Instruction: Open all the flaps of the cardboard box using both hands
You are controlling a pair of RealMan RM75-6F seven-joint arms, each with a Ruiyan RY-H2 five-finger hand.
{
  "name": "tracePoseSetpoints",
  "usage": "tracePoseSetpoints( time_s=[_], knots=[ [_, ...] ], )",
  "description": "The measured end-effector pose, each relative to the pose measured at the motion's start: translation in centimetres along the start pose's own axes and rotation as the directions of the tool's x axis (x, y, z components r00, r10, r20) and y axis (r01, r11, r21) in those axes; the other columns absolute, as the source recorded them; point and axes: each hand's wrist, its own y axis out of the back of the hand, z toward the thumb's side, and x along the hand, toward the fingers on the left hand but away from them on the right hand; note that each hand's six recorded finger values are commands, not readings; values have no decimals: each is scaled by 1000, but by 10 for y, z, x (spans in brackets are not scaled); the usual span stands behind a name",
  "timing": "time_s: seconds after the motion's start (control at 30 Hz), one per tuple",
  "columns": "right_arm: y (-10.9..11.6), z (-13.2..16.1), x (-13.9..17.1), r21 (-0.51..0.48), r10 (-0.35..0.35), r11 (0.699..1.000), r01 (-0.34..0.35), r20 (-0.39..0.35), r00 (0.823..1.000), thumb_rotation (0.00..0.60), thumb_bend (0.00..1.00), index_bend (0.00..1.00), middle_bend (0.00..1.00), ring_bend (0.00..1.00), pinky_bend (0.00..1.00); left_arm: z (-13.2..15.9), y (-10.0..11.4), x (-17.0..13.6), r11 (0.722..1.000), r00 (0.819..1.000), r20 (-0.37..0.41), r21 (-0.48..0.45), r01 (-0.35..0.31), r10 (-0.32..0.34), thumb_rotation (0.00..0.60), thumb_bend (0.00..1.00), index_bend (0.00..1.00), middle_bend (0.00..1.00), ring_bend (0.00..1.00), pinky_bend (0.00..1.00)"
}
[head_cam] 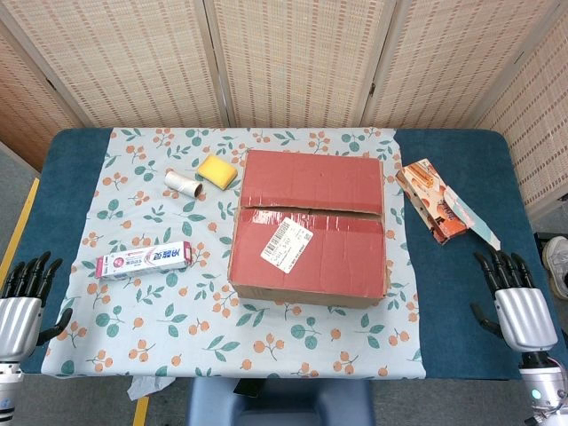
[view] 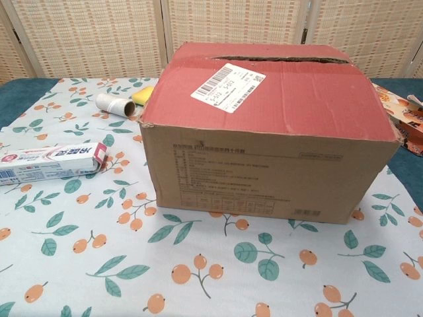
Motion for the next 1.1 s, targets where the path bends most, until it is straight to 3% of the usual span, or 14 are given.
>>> tracePoseSetpoints(
  time_s=[0.3,0.63,1.1],
  knots=[
    [-2,0,-3,10,8,1000,-8,11,1000,600,379,0,0,0,0,1,-1,-1,1000,1000,-1,5,6,-6,600,383,0,0,0,0],
    [13,14,-29,55,-77,996,76,18,997,600,379,0,0,0,0,5,-5,2,999,999,33,5,32,-32,600,384,0,0,0,0],
    [46,104,-112,174,-81,980,96,-91,993,600,379,0,0,0,0,3,-7,3,994,997,27,-73,80,-78,600,393,0,0,0,0]
  ],
)
